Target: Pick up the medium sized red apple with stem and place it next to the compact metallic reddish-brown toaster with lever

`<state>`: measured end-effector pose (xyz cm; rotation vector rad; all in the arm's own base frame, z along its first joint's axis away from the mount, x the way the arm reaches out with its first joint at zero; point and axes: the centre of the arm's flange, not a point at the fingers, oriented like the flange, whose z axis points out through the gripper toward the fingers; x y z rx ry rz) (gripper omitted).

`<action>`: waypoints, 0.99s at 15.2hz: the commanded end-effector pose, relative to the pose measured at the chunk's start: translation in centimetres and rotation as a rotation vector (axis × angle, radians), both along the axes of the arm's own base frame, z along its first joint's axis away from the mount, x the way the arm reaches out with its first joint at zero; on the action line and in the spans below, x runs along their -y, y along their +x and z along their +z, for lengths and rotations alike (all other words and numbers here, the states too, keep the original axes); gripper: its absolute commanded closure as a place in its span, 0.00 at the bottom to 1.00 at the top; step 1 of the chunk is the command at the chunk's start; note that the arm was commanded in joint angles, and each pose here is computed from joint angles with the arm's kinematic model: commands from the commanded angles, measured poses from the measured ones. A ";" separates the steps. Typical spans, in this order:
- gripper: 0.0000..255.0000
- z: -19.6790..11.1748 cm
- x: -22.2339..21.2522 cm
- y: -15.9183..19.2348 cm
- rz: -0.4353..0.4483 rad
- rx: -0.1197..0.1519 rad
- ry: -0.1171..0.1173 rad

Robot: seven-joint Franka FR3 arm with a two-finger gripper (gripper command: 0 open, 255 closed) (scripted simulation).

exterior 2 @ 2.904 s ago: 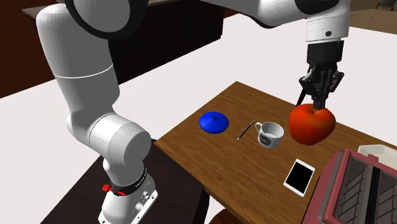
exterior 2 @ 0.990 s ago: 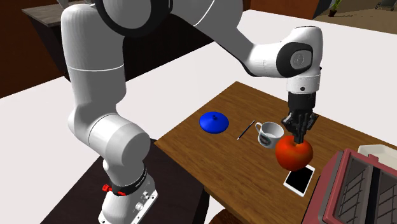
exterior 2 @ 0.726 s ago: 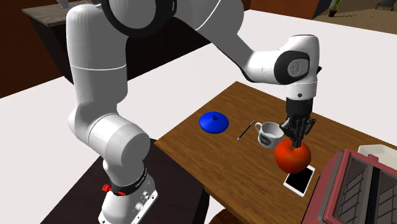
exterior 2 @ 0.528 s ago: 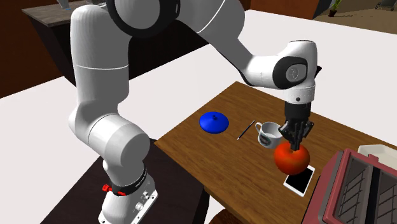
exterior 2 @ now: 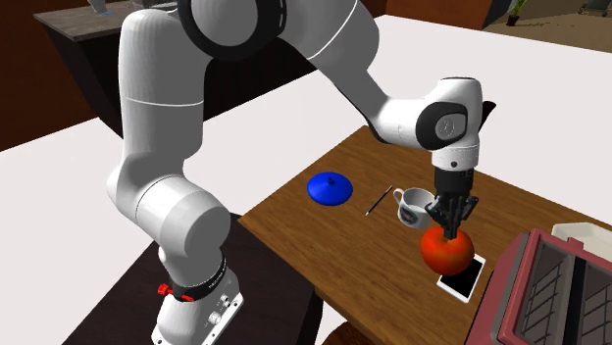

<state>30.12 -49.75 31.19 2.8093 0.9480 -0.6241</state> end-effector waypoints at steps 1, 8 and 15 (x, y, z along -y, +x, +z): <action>1.00 0.0 0.0 0.0 0.000 0.000 0.000; 0.00 0.0 0.0 0.0 0.000 0.000 0.000; 0.00 4.5 -1.2 1.7 0.000 0.000 0.000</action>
